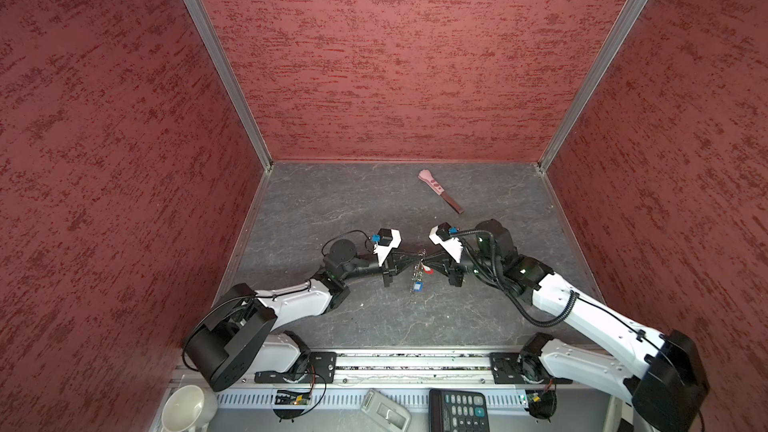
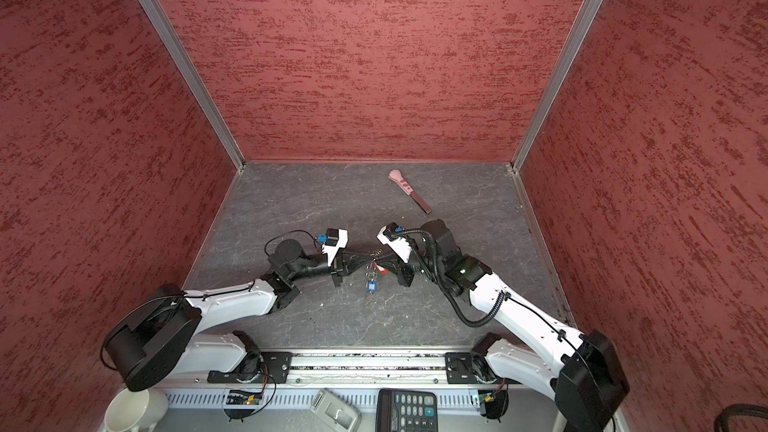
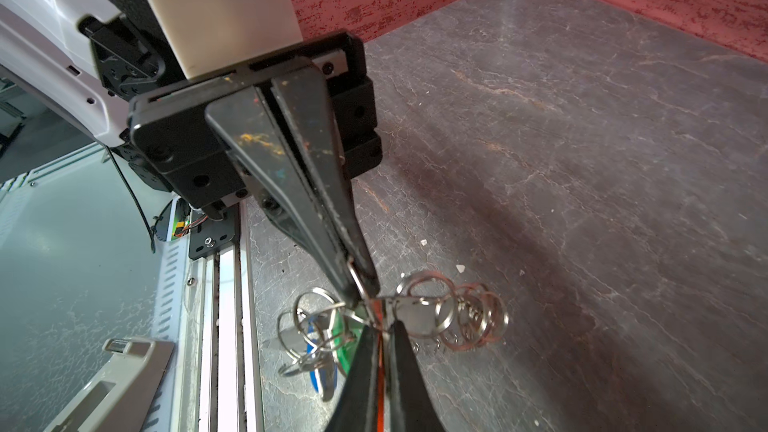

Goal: Put the keys on the keyring

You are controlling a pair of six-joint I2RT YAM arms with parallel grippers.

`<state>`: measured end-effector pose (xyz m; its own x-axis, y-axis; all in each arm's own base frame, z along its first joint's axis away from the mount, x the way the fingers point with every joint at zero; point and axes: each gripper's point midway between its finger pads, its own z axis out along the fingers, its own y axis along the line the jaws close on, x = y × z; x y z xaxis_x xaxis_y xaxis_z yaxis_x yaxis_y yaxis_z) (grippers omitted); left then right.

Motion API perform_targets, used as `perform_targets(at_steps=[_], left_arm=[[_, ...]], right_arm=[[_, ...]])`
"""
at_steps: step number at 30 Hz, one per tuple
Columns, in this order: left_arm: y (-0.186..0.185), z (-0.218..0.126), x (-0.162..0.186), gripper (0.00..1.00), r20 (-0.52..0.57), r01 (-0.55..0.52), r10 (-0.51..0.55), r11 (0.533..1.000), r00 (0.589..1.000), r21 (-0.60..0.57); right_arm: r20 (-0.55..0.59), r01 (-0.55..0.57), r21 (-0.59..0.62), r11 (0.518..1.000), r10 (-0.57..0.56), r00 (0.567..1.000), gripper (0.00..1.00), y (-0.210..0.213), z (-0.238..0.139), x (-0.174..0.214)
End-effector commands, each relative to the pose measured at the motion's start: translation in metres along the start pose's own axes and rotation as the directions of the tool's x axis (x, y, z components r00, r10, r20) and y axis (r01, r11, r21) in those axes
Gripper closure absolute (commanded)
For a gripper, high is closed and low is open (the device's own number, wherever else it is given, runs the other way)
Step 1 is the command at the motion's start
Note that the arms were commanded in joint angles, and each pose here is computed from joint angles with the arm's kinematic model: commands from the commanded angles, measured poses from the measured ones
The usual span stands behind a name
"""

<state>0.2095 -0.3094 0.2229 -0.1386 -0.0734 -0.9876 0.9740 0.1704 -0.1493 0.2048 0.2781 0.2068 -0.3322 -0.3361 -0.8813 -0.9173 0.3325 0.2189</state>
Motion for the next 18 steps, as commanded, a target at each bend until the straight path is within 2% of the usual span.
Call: perform_targets(at_steps=[1, 11, 18], left_arm=[[0.004, -0.003, -0.02, 1.0, 0.083, -0.034, 0.036, 0.999, 0.996, -0.022], [0.005, -0.004, -0.025, 1.0, 0.107, -0.022, 0.023, 1.0, 0.994, -0.013], [0.0, -0.008, -0.015, 1.0, 0.072, -0.025, 0.023, 0.999, 0.997, 0.035]], right_arm=[[-0.038, -0.012, -0.045, 0.999, 0.01, 0.999, 0.95, 0.006, 0.003, 0.004], [-0.031, 0.005, -0.055, 0.998, -0.006, 0.999, 0.9, 0.008, 0.004, -0.003], [0.004, 0.074, 0.08, 0.994, -0.074, 0.997, 0.82, -0.003, -0.015, -0.019]])
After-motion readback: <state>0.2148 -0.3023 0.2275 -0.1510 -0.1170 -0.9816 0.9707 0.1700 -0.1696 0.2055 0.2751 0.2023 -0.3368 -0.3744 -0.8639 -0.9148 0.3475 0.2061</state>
